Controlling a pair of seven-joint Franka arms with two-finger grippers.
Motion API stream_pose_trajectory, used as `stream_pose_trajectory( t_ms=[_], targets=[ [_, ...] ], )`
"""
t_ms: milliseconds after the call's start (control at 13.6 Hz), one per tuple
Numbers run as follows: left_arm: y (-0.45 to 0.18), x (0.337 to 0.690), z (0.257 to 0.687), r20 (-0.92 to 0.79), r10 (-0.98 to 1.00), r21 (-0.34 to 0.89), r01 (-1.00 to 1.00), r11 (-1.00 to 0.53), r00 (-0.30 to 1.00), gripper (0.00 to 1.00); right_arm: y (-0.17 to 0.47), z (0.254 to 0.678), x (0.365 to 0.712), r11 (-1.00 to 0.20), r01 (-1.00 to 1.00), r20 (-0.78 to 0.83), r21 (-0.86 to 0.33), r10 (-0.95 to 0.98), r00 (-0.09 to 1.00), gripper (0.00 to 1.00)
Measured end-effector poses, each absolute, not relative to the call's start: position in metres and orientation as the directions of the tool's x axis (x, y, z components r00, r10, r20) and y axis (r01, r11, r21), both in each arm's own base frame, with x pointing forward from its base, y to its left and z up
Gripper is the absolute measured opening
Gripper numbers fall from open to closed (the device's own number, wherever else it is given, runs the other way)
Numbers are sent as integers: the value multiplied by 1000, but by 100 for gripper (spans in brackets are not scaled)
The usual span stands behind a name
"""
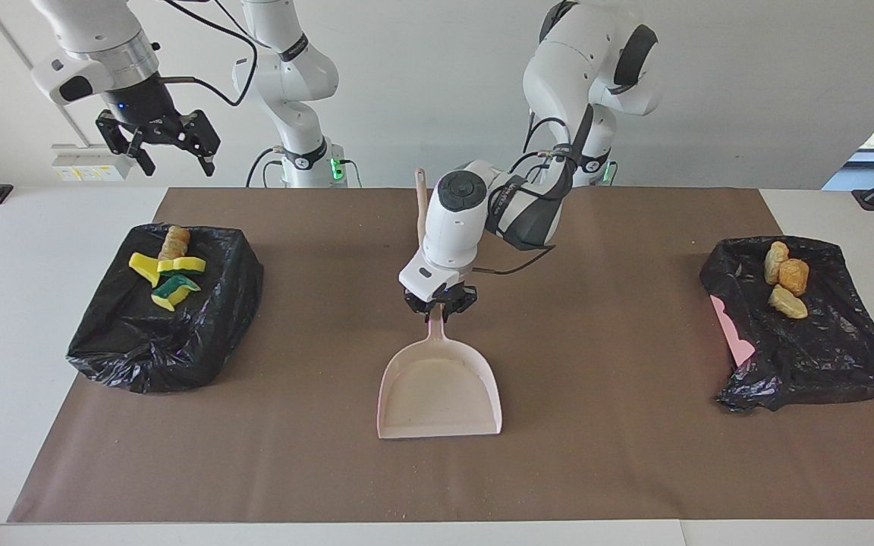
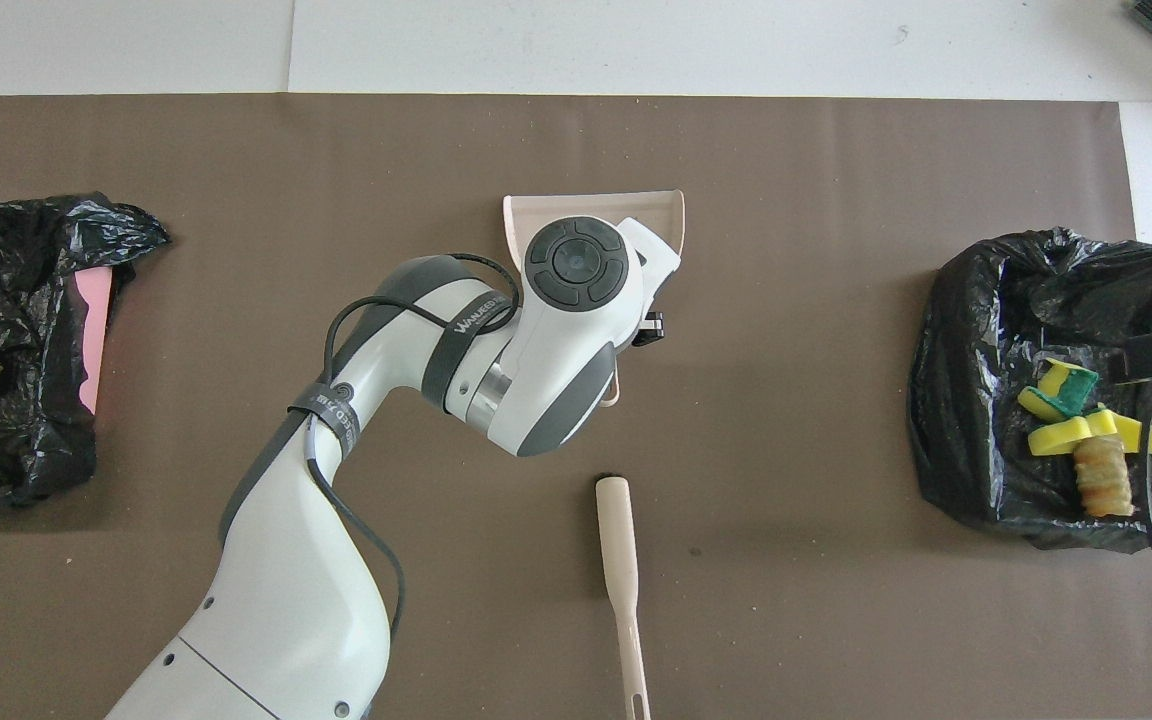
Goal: Sweep and dump trash in bin
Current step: 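Lower the empty dustpan onto the mat center with the left gripper, then release the dustpan and withdraw the left gripper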
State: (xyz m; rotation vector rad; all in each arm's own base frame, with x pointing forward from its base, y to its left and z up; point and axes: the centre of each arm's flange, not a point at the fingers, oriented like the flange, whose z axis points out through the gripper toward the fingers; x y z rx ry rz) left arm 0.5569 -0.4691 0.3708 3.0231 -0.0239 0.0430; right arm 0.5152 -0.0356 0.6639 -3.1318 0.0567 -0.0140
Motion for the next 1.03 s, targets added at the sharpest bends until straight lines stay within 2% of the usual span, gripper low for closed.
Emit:
stream_pose_trajectory(
  t_ms=[220, 293, 440, 660, 1027],
  targets=[
    [-466, 561, 379, 45, -7, 119, -12, -993, 999, 67, -34, 664, 515, -999, -33, 7, -9, -33, 999, 100],
    [-460, 565, 387, 57, 3, 121, -4, -993, 998, 80, -31, 665, 515, -1000, -27, 8, -9, -27, 1000, 100],
    [-433, 574, 416, 66, 39, 117, 31, -993, 997, 100, -26, 665, 516, -1000, -17, 7, -9, -17, 1000, 100],
    [-360, 577, 463, 48, 46, 60, 43, -997, 998, 100, -29, 662, 517, -1000, -22, 0, -9, -22, 1000, 100],
    [-186, 579, 541, 85, -129, 31, -132, -991, 988, 100, -30, 663, 517, -1000, -24, 4, -9, -24, 1000, 100]
  ],
)
